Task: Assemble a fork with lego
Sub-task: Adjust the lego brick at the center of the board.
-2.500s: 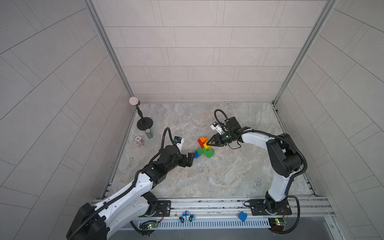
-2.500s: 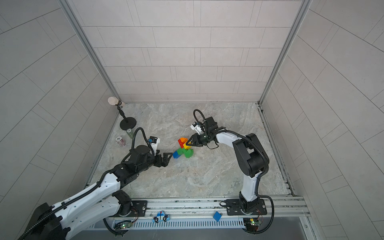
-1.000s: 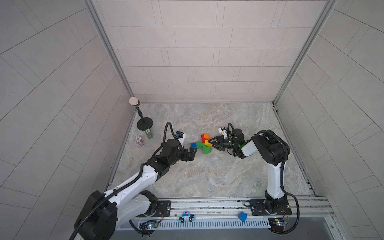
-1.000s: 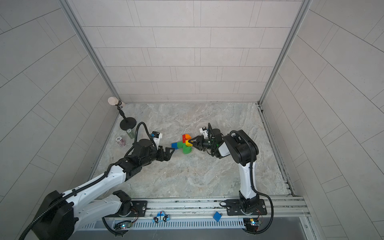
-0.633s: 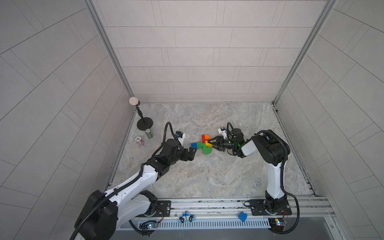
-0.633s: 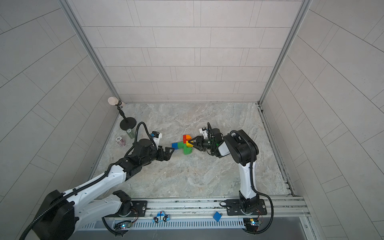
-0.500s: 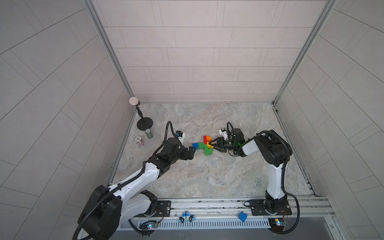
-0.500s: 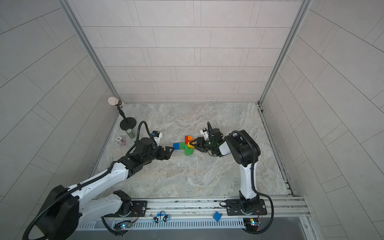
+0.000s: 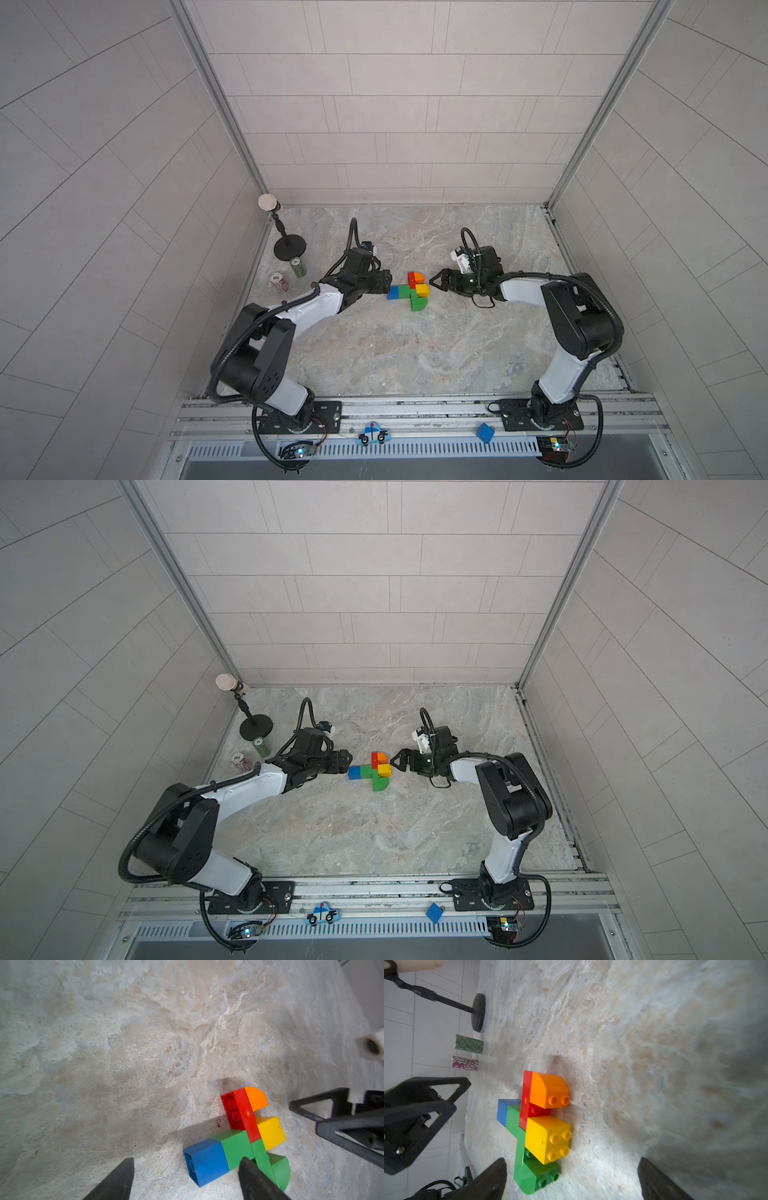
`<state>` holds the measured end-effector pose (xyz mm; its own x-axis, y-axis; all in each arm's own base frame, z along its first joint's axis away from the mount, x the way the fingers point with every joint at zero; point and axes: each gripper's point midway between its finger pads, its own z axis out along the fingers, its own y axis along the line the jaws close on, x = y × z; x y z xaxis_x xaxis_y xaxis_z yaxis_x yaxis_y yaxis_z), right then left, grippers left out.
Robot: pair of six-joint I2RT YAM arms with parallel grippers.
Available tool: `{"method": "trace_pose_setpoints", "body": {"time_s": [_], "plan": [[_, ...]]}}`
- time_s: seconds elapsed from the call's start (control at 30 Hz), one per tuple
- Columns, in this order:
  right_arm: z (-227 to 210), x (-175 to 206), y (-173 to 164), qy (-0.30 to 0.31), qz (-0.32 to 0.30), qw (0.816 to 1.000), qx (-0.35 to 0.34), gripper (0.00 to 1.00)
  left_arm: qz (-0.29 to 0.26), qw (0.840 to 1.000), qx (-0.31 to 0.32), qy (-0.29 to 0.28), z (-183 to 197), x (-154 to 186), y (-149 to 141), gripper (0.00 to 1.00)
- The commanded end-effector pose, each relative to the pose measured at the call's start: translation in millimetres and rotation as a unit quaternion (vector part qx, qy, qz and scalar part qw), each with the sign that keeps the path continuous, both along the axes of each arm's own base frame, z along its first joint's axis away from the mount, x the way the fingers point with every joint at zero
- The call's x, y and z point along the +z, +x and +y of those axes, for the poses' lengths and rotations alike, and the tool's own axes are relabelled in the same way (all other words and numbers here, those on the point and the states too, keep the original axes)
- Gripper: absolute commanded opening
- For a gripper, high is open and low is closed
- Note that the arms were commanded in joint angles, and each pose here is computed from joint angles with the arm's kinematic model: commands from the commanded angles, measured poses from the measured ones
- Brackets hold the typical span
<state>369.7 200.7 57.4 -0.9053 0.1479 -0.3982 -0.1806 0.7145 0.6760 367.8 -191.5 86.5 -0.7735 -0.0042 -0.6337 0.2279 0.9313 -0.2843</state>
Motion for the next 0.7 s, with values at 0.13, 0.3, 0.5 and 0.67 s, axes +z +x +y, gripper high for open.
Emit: {"method": "trace_pose_setpoints", "body": {"time_s": [0.13,0.3,0.5,0.67], "plan": [[-29.6,11.1,-42.4,-0.106,-0.020,0.994,0.003,1.00,0.072,0.994,-0.043,0.069,-3.1,-37.5,7.5,0.65],[-44.4,20.6,-62.1,-0.132,-0.031,0.991,-0.005,1.00,0.094,0.991,-0.070,0.062,-14.8,-49.8,7.9,0.57],[-55.8,29.6,-75.5,-0.153,-0.039,0.987,-0.010,0.99,0.116,0.988,-0.080,0.066,-17.0,-61.2,-0.8,0.56],[-60.5,35.2,-78.1,-0.163,-0.045,0.985,-0.013,0.99,0.127,0.986,-0.087,0.069,-19.0,-66.9,-22.4,0.56]]}}
